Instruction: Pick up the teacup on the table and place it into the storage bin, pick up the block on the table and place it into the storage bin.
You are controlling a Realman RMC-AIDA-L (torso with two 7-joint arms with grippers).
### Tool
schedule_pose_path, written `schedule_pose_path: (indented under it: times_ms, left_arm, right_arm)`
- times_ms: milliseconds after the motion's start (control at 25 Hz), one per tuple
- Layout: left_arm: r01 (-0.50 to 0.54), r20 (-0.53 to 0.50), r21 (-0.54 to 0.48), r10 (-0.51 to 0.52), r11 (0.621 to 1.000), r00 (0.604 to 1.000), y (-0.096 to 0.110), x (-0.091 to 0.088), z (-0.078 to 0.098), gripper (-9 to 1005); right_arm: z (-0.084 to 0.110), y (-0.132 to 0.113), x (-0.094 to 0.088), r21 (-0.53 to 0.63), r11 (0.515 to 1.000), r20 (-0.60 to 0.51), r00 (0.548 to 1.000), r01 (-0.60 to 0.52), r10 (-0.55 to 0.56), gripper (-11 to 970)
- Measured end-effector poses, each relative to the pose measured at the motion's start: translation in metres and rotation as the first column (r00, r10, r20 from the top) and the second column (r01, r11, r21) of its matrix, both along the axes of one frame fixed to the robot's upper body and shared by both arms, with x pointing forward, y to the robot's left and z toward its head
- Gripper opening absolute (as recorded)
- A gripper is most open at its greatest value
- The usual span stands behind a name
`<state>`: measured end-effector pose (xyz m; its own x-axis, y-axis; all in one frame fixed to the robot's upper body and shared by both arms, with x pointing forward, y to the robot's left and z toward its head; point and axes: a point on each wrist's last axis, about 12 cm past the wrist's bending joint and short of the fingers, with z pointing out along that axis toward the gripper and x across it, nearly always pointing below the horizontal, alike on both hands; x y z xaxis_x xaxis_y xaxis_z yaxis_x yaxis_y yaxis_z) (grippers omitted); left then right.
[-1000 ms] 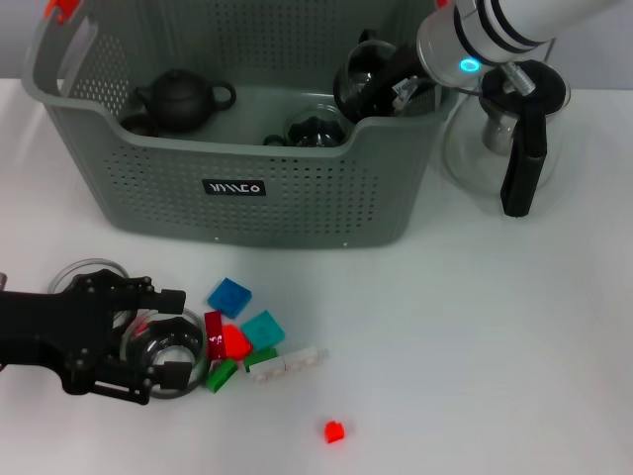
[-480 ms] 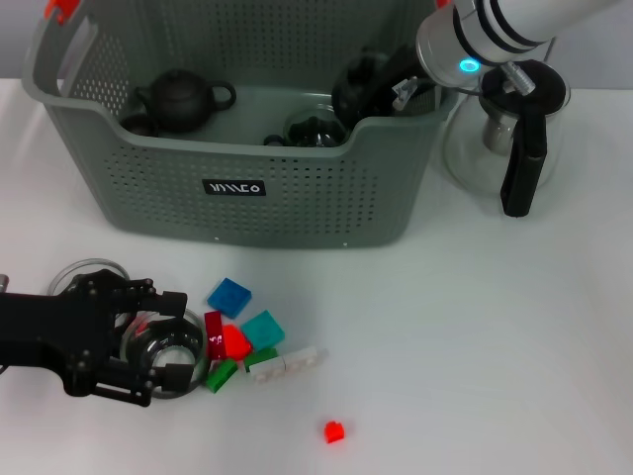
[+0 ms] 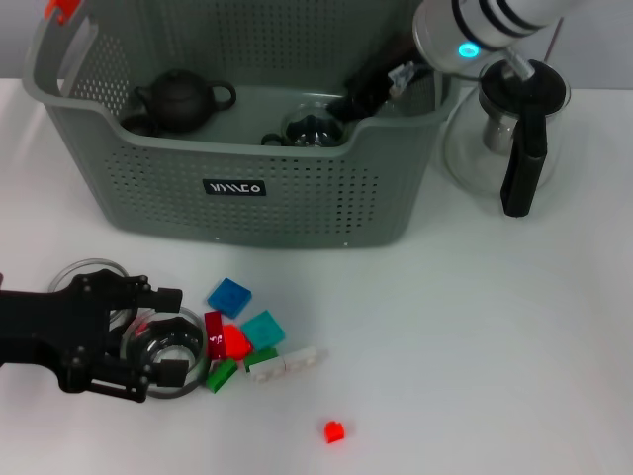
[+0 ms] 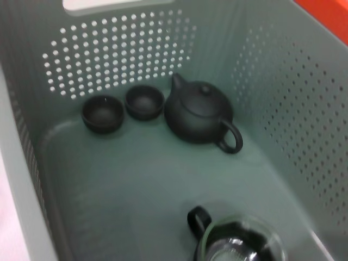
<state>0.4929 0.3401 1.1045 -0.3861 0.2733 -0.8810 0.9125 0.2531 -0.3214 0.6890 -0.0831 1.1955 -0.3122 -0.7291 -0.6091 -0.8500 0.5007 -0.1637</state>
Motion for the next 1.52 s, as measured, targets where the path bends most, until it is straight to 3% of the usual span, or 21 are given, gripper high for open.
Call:
schedule_pose_path:
  times_ms: [200,440,680,760,1000,1200,1520]
  left_arm:
    - [-0.018,0.003,-0.007,0.018,1.000,1.000,0.004,0.000,0.002,947]
    - [-0.045,-0.004,0.001,0.045,0.999,0.999,0.012,-0.001,0.005,947]
    - [-0.098,-0.002,-0.005,0.098,0.995,0.995,0.024,-0.001,0.009,947]
    - [-0.134,0.004,-0.021,0.134,0.991,0.991,0.028,0.000,0.012,947]
    - [-0.210,-0.007,-0.032,0.210,0.977,0.978,0.037,0.002,0.018,948]
    - [-0.233,-0.042,-0.007,0.233,0.972,0.972,0.042,0.004,0.026,948]
    - [-0.329,-0.173,0.110,0.344,0.938,0.923,0.050,0.016,0.039,947]
  right_arm:
    - [0.023,-0.001,0.000,0.062,0.998,0.058,0.998,-0.016,0.012,426]
    - [0.056,-0.001,-0.013,0.223,0.970,0.094,0.992,-0.098,0.079,469]
    - [0.072,-0.015,-0.045,0.386,0.886,0.107,0.967,-0.255,0.232,572]
    - [0.074,-0.021,-0.060,0.417,0.853,0.118,0.949,-0.313,0.291,661]
    - [0.052,-0.040,-0.096,0.415,0.800,0.085,0.894,-0.432,0.439,917]
    - [0.032,-0.051,-0.109,0.339,0.810,-0.033,0.855,-0.478,0.518,916]
    - [0.017,-0.045,-0.106,0.319,0.824,-0.128,0.840,-0.468,0.527,913]
